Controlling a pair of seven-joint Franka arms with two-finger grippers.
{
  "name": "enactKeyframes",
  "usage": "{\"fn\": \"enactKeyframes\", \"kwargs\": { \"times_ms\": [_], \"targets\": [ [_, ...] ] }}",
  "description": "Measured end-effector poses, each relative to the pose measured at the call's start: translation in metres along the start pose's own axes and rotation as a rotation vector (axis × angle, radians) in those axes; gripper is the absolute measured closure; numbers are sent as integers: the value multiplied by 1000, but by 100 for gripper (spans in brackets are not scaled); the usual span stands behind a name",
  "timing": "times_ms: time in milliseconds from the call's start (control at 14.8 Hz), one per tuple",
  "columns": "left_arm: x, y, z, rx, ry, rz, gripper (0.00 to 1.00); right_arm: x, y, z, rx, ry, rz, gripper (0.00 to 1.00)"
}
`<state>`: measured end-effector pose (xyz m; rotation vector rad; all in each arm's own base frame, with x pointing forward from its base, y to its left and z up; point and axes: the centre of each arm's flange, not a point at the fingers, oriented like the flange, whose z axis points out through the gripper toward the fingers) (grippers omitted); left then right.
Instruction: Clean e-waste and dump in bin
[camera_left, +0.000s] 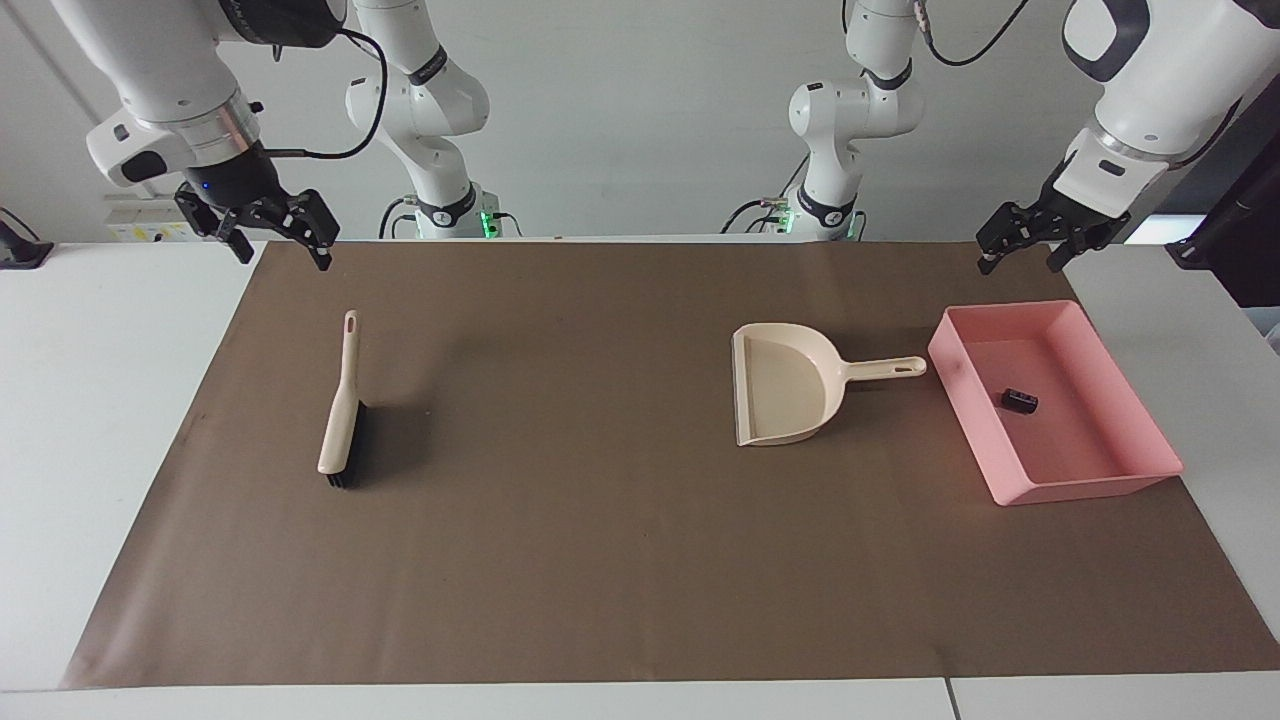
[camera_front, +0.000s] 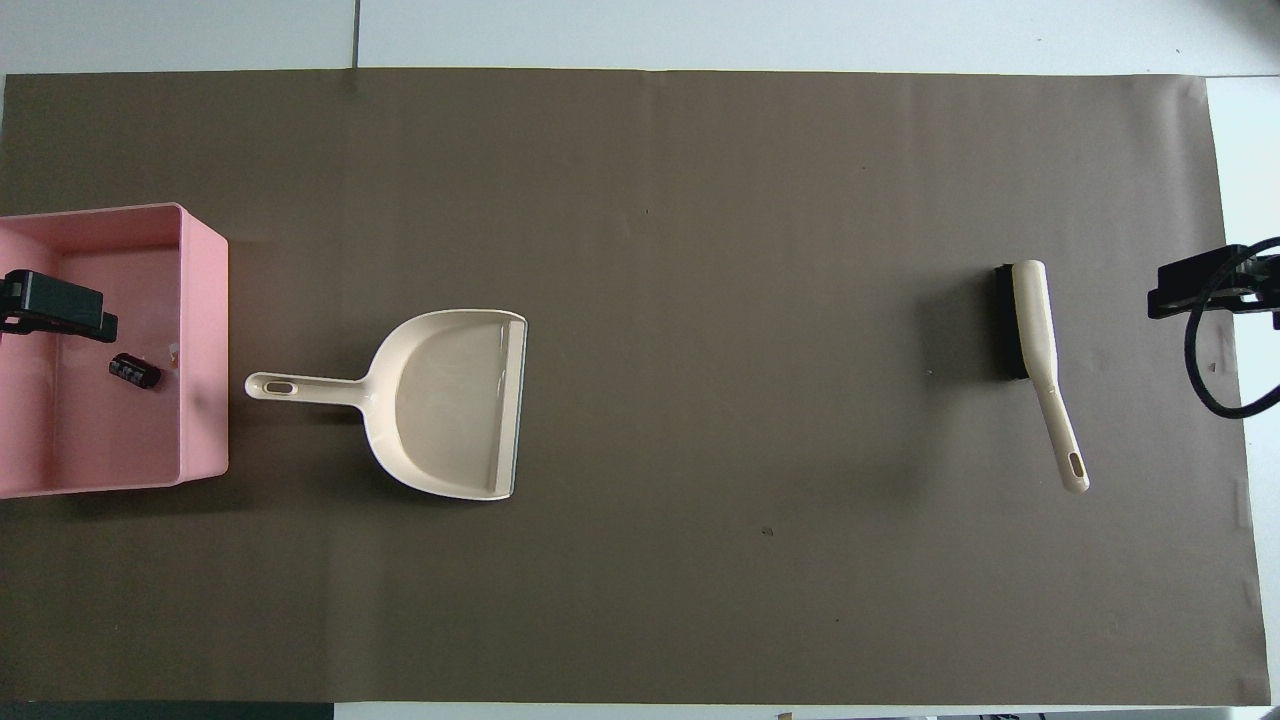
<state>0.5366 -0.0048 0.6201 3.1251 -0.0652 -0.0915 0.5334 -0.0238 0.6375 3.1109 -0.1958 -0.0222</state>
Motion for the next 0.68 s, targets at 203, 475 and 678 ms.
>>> {"fn": "enactKeyframes", "kwargs": {
  "times_ms": [203,475,678],
  "targets": [
    [0,2,0,0,0,3,1,0,0,0,0,0,0,1],
    [0,2,0,0,0,4,1,0,0,0,0,0,0,1],
    [0,2,0,0,-1,4,1,0,0,0,0,0,0,1]
  ]
}}
